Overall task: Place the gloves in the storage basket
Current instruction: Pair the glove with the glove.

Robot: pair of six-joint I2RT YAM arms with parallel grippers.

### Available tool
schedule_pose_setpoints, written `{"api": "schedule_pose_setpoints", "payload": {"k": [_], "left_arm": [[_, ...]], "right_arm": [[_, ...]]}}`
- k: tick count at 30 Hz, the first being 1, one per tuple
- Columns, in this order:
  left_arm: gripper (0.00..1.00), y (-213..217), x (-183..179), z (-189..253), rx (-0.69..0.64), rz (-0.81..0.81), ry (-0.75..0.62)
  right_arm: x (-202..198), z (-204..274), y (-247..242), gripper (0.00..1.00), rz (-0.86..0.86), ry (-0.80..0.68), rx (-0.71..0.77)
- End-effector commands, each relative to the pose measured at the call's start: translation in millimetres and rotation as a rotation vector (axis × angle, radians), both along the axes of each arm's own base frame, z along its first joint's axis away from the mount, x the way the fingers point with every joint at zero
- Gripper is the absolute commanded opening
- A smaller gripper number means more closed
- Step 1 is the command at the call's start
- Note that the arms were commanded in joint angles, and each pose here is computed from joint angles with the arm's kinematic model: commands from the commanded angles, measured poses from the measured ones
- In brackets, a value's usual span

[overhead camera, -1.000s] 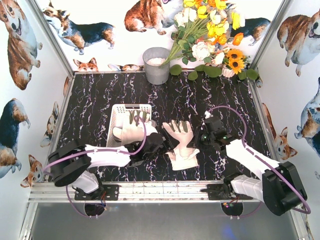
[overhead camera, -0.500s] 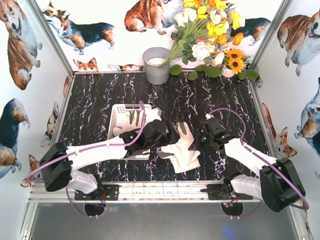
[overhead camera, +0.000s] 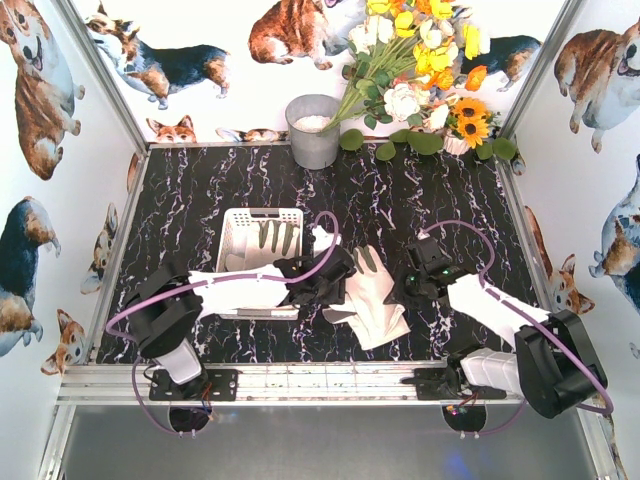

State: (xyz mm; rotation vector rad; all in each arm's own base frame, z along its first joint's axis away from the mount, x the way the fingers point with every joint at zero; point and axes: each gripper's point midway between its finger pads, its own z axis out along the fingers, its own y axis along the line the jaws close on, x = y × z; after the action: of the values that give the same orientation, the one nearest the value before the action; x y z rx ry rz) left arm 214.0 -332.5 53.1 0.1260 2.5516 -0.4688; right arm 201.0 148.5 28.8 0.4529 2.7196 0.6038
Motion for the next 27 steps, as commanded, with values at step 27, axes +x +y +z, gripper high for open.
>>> {"api": "schedule_pose_setpoints", "payload": {"k": [27], "left_arm": [[0.39,0,-16,-28,-0.087,-0.022,0.117]], "right_arm": [[11,-7,-11,0.00,-0.050,-0.008,-0.016]]}}
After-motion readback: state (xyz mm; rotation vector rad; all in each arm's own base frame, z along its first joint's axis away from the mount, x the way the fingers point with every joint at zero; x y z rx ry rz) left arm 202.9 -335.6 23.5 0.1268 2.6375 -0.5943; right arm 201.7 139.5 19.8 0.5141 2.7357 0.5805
